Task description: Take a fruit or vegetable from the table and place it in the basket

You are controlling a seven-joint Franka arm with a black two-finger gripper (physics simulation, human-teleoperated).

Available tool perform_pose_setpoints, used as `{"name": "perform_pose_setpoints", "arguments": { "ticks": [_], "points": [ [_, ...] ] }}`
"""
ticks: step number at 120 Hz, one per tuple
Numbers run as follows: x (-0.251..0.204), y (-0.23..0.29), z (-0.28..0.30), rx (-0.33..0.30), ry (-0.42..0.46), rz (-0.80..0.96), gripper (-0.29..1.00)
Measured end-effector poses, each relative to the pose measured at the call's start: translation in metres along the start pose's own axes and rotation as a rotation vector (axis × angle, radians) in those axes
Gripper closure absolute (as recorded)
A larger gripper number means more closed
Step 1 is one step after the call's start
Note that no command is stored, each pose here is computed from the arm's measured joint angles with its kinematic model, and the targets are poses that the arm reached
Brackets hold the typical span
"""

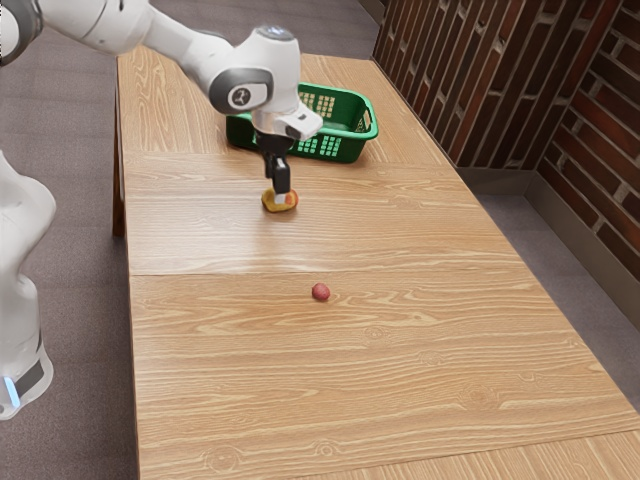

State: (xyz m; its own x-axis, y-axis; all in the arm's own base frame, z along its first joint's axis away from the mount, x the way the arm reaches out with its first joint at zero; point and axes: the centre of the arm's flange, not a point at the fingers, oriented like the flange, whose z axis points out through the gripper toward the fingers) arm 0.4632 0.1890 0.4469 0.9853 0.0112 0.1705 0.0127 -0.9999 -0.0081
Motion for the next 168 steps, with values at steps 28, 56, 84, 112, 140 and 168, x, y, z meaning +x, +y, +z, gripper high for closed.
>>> {"name": "perform_pose_setpoints", "arguments": {
  "ticks": [28,56,84,112,140,168],
  "points": [
    [0.005,0.003,0.013,0.017,-0.003,0.001,0.02],
    [0.008,-0.001,0.023,0.039,-0.006,-0.007,0.03],
    [0.010,0.001,0.033,0.043,0.009,-0.024,0.20],
    [0.022,-0.002,0.024,0.080,0.036,-0.041,0.42],
    [0.099,0.002,-0.152,0.221,0.141,-0.008,0.37],
    [0.059,-0.069,-0.174,0.228,-0.009,-0.154,0.39]
  ]
}}
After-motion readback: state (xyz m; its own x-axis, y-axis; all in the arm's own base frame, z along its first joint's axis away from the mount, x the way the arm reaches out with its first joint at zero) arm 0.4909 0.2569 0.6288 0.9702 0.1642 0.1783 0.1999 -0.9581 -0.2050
